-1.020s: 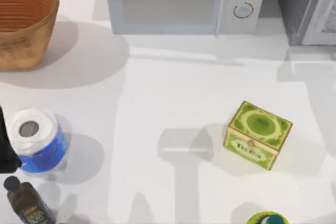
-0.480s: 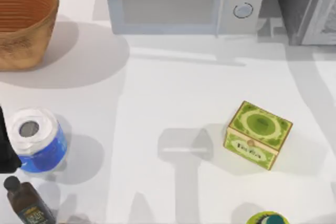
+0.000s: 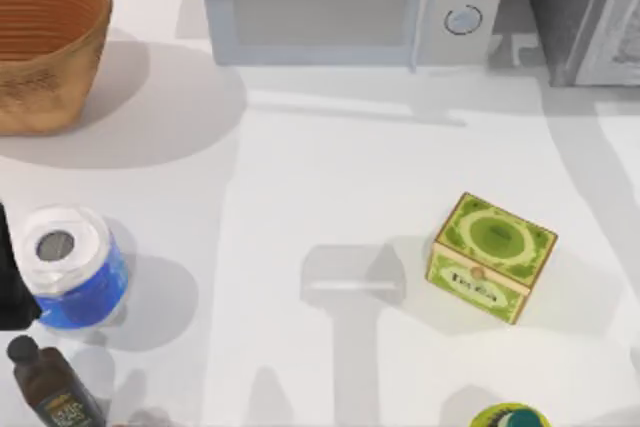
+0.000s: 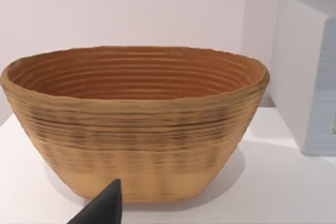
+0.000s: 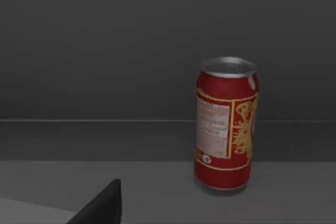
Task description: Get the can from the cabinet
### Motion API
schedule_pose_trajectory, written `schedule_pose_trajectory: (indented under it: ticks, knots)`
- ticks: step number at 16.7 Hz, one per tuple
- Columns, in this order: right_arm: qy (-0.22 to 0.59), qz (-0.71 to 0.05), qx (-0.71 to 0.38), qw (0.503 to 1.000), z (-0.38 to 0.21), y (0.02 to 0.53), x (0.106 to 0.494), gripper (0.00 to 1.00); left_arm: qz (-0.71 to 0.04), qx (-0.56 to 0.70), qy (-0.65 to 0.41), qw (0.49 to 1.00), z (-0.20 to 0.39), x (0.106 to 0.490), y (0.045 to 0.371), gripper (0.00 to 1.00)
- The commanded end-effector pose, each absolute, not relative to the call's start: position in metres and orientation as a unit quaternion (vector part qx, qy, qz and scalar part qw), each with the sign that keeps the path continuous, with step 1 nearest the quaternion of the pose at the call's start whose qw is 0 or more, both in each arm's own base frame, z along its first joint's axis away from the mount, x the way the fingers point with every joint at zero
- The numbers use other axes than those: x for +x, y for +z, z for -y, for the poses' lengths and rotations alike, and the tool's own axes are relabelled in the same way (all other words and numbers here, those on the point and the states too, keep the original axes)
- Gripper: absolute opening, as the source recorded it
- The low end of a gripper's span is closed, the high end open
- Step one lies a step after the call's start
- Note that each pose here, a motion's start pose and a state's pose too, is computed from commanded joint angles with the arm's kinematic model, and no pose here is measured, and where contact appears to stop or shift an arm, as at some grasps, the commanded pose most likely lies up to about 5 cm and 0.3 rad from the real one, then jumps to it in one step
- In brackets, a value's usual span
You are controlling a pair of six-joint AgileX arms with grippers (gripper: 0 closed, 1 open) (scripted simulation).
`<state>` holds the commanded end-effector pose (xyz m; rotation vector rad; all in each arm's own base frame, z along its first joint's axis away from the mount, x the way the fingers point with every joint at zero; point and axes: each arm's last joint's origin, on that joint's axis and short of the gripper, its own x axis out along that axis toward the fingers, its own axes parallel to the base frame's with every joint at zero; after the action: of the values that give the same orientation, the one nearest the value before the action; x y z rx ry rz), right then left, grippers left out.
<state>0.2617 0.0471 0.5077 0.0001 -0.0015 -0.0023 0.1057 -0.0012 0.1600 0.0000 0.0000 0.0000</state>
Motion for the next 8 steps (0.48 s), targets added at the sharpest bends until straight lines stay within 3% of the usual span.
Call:
schedule_pose_trajectory:
  ticks: [8]
  knots:
    - [-0.007, 0.006, -0.001, 1.000, -0.051, 0.482, 0.317, 1.00, 0.000, 0.000, 0.000, 1.000, 0.001, 0.106, 0.160, 1.00]
